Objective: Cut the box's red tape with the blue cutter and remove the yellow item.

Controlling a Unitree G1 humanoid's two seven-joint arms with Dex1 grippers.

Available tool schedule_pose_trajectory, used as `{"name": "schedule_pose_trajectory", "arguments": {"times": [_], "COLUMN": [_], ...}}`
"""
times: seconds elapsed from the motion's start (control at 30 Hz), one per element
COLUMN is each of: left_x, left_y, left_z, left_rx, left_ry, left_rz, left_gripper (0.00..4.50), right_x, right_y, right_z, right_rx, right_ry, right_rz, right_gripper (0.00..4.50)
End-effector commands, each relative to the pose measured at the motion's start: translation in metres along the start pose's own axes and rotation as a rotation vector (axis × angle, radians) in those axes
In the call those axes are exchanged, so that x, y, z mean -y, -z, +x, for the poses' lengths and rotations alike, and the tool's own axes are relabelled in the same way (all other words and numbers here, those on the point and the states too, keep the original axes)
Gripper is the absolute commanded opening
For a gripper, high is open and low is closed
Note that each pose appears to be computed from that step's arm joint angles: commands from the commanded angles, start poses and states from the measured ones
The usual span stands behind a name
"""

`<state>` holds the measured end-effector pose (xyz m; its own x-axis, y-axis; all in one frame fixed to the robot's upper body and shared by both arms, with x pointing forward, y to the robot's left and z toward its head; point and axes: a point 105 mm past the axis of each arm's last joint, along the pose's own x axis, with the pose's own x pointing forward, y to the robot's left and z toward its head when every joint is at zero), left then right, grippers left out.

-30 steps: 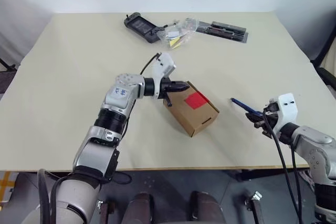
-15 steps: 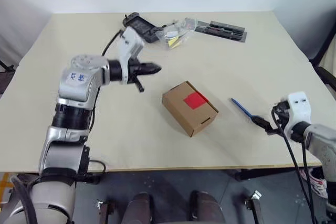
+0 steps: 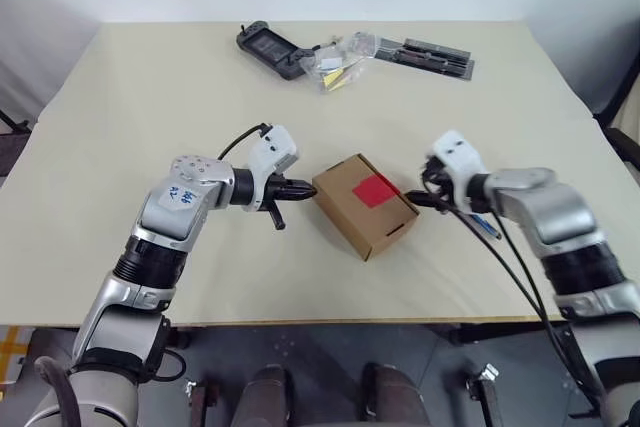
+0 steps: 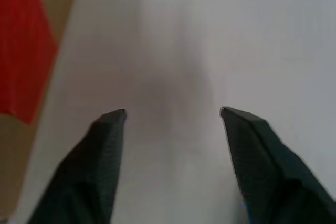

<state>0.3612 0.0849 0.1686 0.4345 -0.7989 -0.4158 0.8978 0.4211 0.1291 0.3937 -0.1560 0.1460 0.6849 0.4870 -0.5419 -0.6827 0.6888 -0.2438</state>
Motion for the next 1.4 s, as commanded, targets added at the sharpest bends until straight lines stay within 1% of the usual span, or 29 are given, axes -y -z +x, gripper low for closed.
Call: {"name": "schedule_pose_trajectory", "arguments": {"times": [0.03, 0.17, 0.2, 0.37, 0.5, 0.63, 0.77, 1.0, 1.2, 1.3, 1.4], "left_x": [0.000, 0.011, 0.008, -0.013, -0.018, -0.023, -0.020, -0.011, -0.016, -0.024, -0.039], "left_y": [0.002, 0.006, 0.006, 0.004, 0.005, 0.009, 0.019, 0.044, 0.042, 0.044, 0.034], "left_z": [0.000, 0.002, 0.004, 0.008, 0.005, -0.010, -0.027, -0.049, -0.052, -0.063, -0.083], "left_rx": [-0.008, -0.020, -0.014, 0.001, 0.012, -0.001, -0.031, -0.131, -0.126, -0.139, -0.113], "left_ry": [-0.017, 0.035, 0.020, -0.114, -0.129, -0.141, -0.122, -0.102, -0.132, -0.163, -0.210], "left_rz": [0.028, 0.012, 0.017, 0.039, 0.029, 0.005, -0.034, -0.074, -0.069, -0.063, -0.056], "left_gripper": [0.00, 0.00, 0.00, 0.00, 0.00, 0.00, 0.00, 0.00, 0.00, 0.00, 0.00], "right_x": [-0.004, -0.024, -0.028, -0.048, -0.074, -0.098, -0.105, -0.108, -0.108, -0.095, -0.069], "right_y": [-0.020, -0.031, -0.032, -0.033, -0.033, -0.045, -0.050, -0.048, -0.043, -0.035, -0.027], "right_z": [0.007, 0.013, 0.014, 0.011, 0.009, 0.013, 0.018, 0.017, 0.008, 0.002, -0.011], "right_rx": [0.036, 0.045, 0.045, 0.037, 0.023, 0.060, 0.078, 0.071, 0.055, 0.036, 0.022], "right_ry": [-0.031, -0.111, -0.128, -0.203, -0.296, -0.348, -0.352, -0.359, -0.365, -0.311, -0.205], "right_rz": [-0.059, -0.087, -0.094, -0.104, -0.109, -0.098, -0.085, -0.101, -0.127, -0.133, -0.144], "right_gripper": [1.58, 0.15, 0.06, 0.06, 0.06, 0.06, 0.06, 0.06, 0.06, 0.06, 0.06]}}
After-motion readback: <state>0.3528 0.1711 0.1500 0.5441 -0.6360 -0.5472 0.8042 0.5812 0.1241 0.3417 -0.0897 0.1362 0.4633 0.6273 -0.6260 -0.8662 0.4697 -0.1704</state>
